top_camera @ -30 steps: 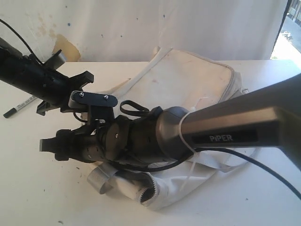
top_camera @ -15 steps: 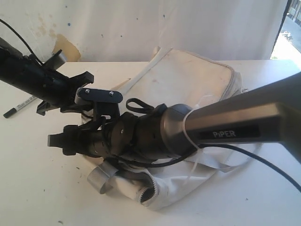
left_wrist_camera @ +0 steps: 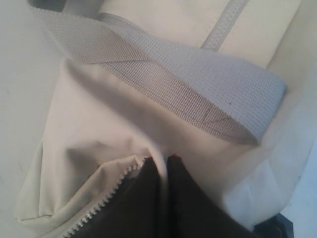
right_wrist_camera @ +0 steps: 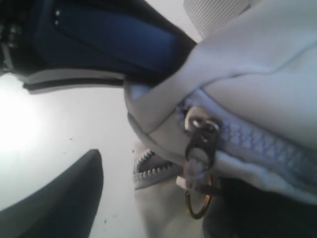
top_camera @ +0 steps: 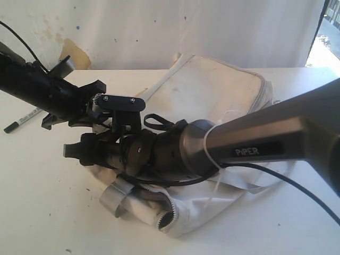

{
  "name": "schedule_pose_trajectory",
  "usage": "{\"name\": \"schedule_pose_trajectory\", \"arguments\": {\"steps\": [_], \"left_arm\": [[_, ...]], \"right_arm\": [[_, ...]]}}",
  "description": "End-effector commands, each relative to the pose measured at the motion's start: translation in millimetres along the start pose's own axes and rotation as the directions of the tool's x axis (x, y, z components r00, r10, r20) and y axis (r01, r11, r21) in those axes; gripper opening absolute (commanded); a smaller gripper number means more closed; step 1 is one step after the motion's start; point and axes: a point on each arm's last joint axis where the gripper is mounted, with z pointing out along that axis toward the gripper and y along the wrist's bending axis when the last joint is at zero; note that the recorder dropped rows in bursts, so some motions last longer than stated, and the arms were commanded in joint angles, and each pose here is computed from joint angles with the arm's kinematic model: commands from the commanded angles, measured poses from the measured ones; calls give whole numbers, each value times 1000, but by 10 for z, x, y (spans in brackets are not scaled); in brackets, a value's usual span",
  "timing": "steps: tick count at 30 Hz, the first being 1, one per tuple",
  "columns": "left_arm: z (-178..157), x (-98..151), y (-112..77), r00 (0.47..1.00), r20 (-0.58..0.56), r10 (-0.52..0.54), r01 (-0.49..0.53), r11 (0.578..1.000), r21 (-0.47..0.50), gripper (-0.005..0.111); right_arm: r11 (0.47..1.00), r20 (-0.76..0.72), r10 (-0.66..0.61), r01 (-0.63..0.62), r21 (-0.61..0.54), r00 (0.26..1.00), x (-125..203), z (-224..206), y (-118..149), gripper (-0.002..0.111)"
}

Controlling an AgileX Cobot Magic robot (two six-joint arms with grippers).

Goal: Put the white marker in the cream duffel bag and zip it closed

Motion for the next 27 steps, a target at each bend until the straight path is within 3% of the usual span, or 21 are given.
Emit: {"name": "schedule_pose_trajectory", "arguments": {"steps": [1, 4, 13, 20, 27], "left_arm": [[-18, 14, 0, 999, -23, 34, -34, 999, -7, 0], [-18, 14, 0, 999, -23, 34, -34, 999, -7, 0], [-18, 15, 1, 999, -24, 33, -33, 999, -9, 0], [-69, -25, 80, 999, 4, -32, 33, 999, -26, 0], [-194, -63, 215, 996, 11, -91, 91, 996, -1, 0]], "right_arm": [[999, 52, -6, 4, 38, 999, -44, 26, -89, 62], [999, 45, -6, 4, 35, 999, -38, 26, -87, 53], [1000, -35, -4, 4, 5, 999, 29, 20, -57, 1], [993, -199, -76, 55, -107, 977, 79, -124, 77, 0], [985, -190, -79, 48, -163, 979, -91, -329, 181, 0]]}}
